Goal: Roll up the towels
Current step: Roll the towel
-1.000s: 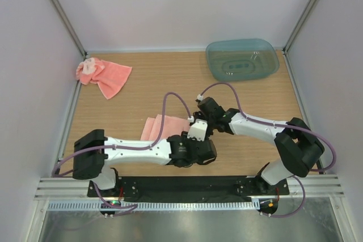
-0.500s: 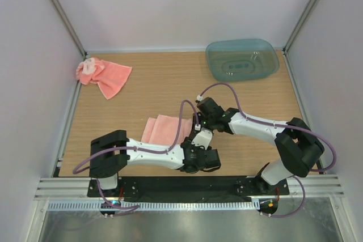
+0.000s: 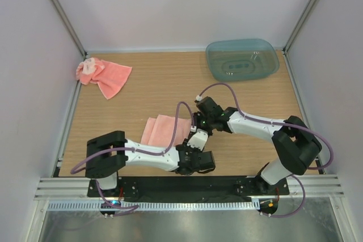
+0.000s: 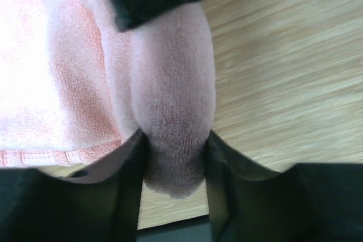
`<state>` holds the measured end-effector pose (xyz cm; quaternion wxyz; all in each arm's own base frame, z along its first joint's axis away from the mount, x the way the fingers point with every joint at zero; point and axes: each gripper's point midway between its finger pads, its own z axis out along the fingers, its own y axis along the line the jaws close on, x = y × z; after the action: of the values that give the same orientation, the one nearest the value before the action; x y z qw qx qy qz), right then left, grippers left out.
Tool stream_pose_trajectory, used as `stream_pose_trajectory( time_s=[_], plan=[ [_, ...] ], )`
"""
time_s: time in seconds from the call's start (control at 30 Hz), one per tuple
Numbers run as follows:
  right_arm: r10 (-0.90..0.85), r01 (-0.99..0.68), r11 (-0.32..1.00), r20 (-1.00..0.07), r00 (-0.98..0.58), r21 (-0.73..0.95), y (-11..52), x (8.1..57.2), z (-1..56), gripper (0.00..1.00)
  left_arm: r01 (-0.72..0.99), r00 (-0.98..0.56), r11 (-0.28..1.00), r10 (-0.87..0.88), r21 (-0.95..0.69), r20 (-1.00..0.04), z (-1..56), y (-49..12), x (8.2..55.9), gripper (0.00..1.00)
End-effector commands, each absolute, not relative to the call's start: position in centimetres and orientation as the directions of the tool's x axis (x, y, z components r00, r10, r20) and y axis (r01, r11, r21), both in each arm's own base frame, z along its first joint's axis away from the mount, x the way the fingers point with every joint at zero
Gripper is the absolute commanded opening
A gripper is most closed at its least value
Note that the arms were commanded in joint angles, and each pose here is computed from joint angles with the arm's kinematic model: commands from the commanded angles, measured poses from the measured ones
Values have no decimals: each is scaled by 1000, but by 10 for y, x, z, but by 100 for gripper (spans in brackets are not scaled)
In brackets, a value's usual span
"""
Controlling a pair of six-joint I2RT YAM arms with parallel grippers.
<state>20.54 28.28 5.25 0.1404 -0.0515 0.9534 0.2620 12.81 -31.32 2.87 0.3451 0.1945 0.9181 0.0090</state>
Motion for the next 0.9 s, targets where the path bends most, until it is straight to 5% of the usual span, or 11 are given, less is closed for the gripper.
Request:
stream_pose_trajectory(
  time_s=[0.0,0.13,0.37,0.47,0.7,0.87],
  plan=[
    [-41,-171,848,-260,-965,501,289,201,53,12,355,-763,932,329,65,-557,-2,-307,118,30],
    [-51,-175,848,-252,-967,500,291,202,49,15,370,-777,929,306,-5,-550,2,-308,120,13],
    [-37,-164,843,-248,-968,512,298,228,46,53,396,-799,908,269,-135,-539,13,-311,112,1],
    [-38,-163,846,-246,-969,508,301,246,42,62,382,-804,910,243,-158,-543,18,-305,111,0],
    [-15,-124,883,-239,-971,452,282,270,25,61,361,-803,904,176,-230,-569,34,-291,111,0],
    [-3,-108,905,-249,-969,411,261,276,24,41,338,-811,890,111,-306,-574,46,-285,113,0]
  ],
)
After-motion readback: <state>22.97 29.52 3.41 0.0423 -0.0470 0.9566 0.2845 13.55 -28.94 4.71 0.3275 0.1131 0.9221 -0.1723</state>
